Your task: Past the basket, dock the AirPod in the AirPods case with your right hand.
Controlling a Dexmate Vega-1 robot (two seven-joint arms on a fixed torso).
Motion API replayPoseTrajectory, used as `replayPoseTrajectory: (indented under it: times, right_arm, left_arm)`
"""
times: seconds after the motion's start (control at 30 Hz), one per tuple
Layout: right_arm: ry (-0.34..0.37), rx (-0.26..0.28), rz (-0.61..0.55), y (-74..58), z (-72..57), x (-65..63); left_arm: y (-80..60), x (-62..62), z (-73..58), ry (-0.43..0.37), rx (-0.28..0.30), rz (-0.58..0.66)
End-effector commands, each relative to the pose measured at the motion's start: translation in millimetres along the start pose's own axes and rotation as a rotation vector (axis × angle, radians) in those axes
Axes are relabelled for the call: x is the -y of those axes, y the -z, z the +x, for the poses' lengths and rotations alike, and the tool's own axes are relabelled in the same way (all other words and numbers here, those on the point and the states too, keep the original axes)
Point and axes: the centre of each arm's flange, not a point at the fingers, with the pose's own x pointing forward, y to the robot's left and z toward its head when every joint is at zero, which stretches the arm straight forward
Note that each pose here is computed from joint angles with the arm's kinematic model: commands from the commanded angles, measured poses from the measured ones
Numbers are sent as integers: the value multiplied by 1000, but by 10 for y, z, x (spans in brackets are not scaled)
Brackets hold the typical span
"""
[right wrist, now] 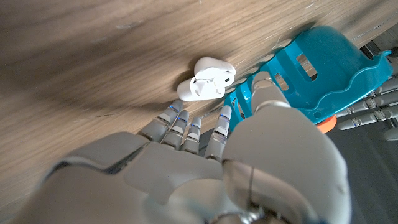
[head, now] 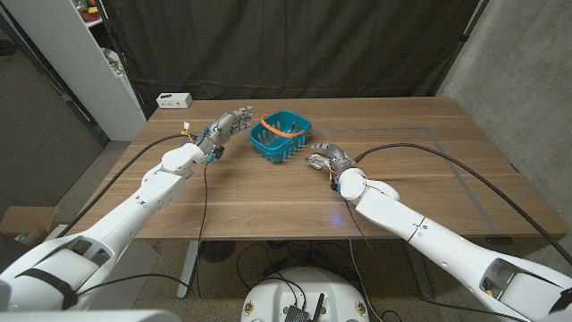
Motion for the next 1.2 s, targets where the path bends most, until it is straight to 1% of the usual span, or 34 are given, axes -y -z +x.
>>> replayPoseTrajectory:
  times: [0.03,0.2,0.43,0.77,0.93,1.2]
  right_arm:
    - [-4,-29,1,31,42,-38]
    - [2,-43,1,34,48,-57]
    - [22,-47,2,44,35,-67]
    - [32,-48,8,66,30,-57]
    - [49,-34,23,96,23,-48]
    - [45,-43,49,160,26,-35]
  left_arm:
    - [17,-39,17,4,-4,1]
    - [23,-61,37,6,-7,1]
    - [28,-84,54,5,-9,0]
    - [27,-95,52,6,-7,1]
    - [21,-83,54,11,-4,0]
    - [-1,-50,64,10,-12,7]
